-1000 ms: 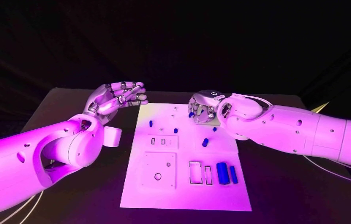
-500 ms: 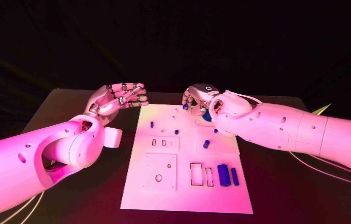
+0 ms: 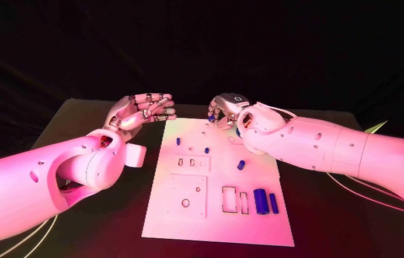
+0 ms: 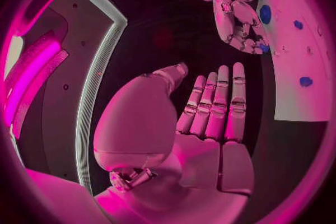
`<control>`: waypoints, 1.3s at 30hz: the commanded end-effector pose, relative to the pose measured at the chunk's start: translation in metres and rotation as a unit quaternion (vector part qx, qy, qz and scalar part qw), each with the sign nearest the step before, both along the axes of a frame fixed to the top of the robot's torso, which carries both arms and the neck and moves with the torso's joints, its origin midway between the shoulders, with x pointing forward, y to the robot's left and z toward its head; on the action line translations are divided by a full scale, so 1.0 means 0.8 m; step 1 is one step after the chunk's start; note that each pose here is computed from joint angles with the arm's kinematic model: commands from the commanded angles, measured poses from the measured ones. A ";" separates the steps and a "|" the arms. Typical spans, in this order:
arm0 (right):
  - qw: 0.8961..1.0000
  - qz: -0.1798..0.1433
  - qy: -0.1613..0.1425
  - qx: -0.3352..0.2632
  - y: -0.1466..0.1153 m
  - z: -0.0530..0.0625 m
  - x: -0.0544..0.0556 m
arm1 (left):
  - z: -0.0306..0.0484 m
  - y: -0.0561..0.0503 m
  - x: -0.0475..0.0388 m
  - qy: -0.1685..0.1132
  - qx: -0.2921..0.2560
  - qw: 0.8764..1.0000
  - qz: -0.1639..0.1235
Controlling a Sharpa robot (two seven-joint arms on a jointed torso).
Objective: Assemble the parts on the task board
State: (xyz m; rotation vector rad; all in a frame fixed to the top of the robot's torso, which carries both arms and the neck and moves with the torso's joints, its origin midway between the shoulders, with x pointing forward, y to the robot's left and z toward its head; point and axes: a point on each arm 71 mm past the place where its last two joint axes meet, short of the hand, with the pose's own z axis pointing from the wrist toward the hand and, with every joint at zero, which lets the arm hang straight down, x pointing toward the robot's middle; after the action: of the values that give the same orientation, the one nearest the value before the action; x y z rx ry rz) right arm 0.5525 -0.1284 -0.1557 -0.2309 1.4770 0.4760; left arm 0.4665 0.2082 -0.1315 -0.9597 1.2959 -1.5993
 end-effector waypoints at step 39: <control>1.000 0.002 0.025 -0.013 0.018 -0.020 0.005 | 0.0053 -0.004 0.003 -0.003 -0.006 1.000 -0.012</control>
State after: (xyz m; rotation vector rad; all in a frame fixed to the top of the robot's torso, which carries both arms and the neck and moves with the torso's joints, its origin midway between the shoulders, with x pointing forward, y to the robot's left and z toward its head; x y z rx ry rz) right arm 0.5565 -0.1140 -0.1705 -0.2306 1.5253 0.4833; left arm 0.4699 0.2077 -0.1290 -0.9573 1.2940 -1.6011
